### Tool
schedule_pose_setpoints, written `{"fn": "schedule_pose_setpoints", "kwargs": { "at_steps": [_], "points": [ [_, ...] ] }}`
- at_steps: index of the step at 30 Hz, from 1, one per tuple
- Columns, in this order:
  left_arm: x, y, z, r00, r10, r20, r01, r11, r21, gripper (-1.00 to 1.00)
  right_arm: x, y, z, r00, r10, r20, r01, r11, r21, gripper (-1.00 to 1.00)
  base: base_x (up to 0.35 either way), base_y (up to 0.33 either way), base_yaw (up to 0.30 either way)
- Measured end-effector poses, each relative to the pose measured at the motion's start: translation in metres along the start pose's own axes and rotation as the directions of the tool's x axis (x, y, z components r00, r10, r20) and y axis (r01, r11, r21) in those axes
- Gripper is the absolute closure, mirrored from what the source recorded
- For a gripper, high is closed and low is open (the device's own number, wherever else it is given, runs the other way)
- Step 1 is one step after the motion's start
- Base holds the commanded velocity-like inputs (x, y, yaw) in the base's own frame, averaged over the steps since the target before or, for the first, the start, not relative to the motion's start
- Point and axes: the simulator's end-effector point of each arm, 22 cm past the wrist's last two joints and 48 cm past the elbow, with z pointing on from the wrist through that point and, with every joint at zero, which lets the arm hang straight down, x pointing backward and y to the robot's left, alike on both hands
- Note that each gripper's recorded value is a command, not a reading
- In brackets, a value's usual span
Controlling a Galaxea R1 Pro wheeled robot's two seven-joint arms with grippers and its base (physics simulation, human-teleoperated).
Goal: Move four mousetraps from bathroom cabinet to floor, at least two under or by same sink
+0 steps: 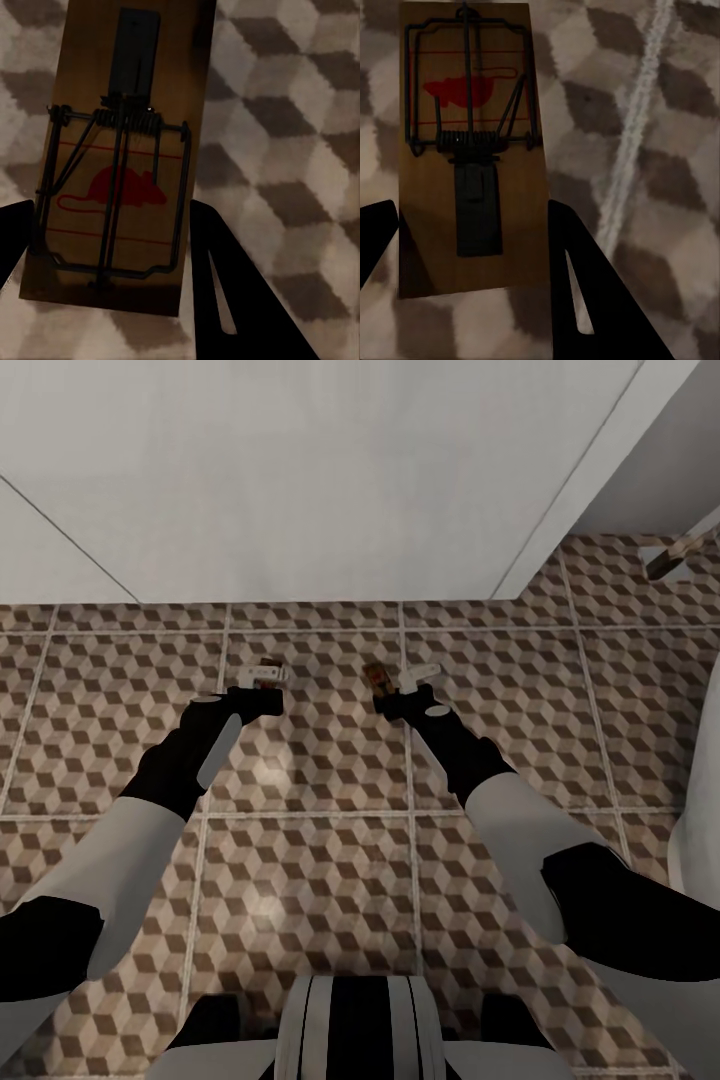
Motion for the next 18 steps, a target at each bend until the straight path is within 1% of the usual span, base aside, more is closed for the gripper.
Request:
{"fn": "schedule_pose_setpoints", "kwargs": {
  "at_steps": [18],
  "points": [
    [0.0006, 0.0012, 0.0002, 1.000, 0.000, -0.001, 0.000, 1.000, -0.002, 1.00, 0.0096, 0.0006, 0.0010, 1.000, -0.002, -0.019, 0.002, 1.000, -0.001, 1.00, 0.010, 0.000, 0.000]
  ]
}}
